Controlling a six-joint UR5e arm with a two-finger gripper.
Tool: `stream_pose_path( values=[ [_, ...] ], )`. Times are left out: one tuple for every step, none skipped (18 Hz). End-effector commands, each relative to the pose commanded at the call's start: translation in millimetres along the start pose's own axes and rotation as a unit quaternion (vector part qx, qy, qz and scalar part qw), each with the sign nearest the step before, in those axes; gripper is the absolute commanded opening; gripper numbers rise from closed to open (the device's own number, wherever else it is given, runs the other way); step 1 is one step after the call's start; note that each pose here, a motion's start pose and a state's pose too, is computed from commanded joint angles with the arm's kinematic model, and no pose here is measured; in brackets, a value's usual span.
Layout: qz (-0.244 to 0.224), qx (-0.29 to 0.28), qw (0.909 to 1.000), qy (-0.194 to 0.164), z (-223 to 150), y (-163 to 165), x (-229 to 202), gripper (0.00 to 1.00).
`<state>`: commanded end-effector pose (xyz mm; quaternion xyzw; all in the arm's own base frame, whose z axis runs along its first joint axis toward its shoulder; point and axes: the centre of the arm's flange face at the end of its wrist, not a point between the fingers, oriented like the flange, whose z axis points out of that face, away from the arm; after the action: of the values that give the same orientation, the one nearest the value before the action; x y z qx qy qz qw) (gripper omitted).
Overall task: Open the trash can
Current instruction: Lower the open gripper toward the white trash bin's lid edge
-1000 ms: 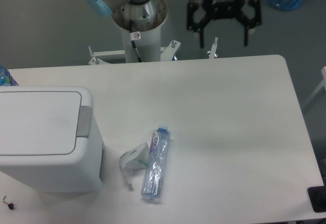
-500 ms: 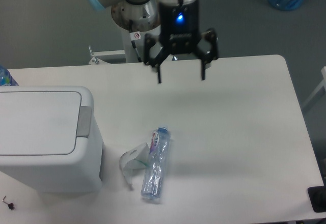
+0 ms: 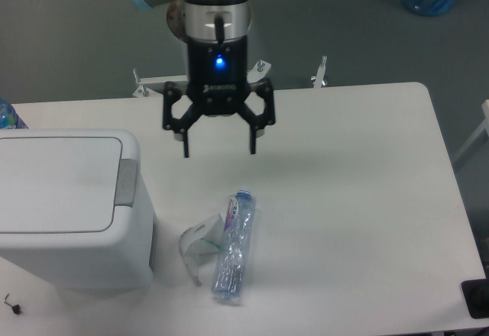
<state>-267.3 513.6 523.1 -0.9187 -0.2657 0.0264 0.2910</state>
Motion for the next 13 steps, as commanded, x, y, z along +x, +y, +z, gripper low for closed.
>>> stream_pose_path(
  values=[
    [0.0, -0.001, 1.0, 0.002, 1.3, 0.5, 4.2, 1.0],
    [0.001, -0.004, 1.0, 0.004, 5.0, 1.3, 6.2, 1.0],
    [0.002, -0.007, 1.0, 0.005, 7.7, 2.1, 7.5, 1.0],
    [0.005, -0.009, 0.9999, 0.007, 9.2, 3.8, 12.5, 1.0],
    [0.006, -0.01, 0.9999, 0.008, 9.9, 4.6, 14.3, 1.0],
    [0.006, -0.01, 0.9999, 0.009, 10.6, 5.1, 14.4, 1.0],
    [0.008, -0.011, 0.9999, 0.01, 10.7, 5.4, 17.0, 1.0],
    [0.009, -0.011, 0.9998, 0.011, 11.2, 5.3, 19.5, 1.0],
    [0.006, -0.014, 0.9998, 0.012, 14.8, 6.1, 20.7, 1.0],
    [0.002, -0.016, 0.9998, 0.012, 17.4, 6.7, 20.3, 1.0],
    [0.002, -0.018, 0.9997, 0.013, 19.5, 7.0, 21.7, 1.0],
    [0.004, -0.019, 0.9997, 0.014, 21.0, 6.8, 23.1, 1.0],
    [0.005, -0.021, 0.9997, 0.014, 22.6, 7.7, 24.5, 1.0]
  ],
)
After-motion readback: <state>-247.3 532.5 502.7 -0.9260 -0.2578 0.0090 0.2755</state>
